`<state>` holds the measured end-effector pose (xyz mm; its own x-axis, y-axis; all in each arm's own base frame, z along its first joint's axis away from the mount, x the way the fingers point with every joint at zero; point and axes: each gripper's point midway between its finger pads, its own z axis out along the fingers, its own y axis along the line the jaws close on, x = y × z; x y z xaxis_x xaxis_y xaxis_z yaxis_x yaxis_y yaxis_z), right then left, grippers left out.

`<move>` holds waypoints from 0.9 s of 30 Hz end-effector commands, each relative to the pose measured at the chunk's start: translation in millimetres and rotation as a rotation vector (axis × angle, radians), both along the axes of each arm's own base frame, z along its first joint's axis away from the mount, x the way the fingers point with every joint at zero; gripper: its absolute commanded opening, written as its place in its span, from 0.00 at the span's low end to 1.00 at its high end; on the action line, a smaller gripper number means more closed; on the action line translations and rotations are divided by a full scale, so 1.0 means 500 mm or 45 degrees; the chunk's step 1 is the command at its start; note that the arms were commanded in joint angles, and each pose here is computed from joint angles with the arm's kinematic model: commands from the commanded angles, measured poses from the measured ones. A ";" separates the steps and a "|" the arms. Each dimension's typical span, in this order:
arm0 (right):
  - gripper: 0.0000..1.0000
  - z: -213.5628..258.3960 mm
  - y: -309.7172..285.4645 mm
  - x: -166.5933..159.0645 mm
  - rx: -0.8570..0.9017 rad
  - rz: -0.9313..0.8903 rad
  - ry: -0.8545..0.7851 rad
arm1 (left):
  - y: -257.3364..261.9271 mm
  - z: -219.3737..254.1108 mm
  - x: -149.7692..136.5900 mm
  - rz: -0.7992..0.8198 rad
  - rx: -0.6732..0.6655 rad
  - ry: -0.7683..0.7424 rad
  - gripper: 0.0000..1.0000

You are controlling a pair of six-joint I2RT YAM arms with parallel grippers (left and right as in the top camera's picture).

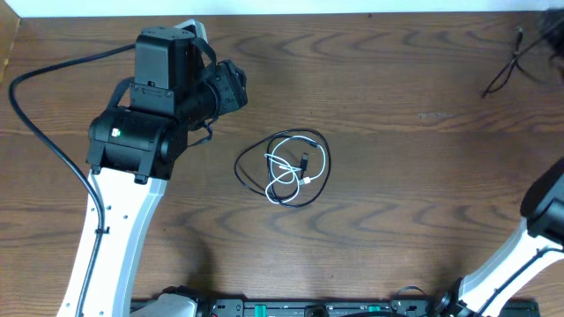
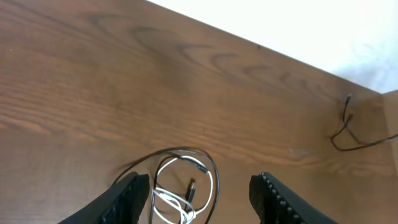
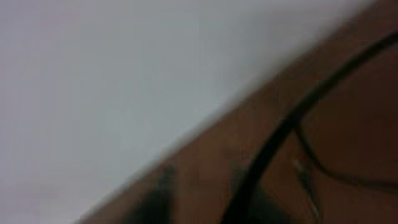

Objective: Untangle cables

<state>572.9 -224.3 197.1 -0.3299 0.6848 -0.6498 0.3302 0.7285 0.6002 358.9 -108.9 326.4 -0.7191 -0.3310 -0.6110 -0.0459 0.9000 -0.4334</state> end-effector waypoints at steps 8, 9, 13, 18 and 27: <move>0.99 -0.174 -0.073 -0.194 0.033 -0.346 0.666 | -0.007 0.008 -0.001 -0.033 0.002 -0.009 0.57; 0.99 -0.183 -0.071 -0.208 0.039 -0.353 0.712 | -0.007 0.007 -0.001 -0.033 0.001 -0.008 0.57; 0.99 -0.180 -0.066 -0.240 0.072 -0.379 0.774 | -0.012 0.003 -0.004 -0.049 -0.010 0.002 0.57; 0.99 -0.098 -0.056 -0.262 0.073 -0.375 0.714 | -0.029 -0.004 -0.007 -0.138 0.044 -0.010 0.57; 0.99 0.076 0.121 -0.263 0.006 0.197 0.468 | -0.156 -0.093 -0.026 -0.556 0.111 0.106 0.57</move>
<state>434.1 -205.4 199.6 -0.5327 0.7439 -0.4036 0.6255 0.6673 0.4043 351.1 -158.1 302.7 -0.7931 -0.0889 -0.6026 0.1751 0.9142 -0.3654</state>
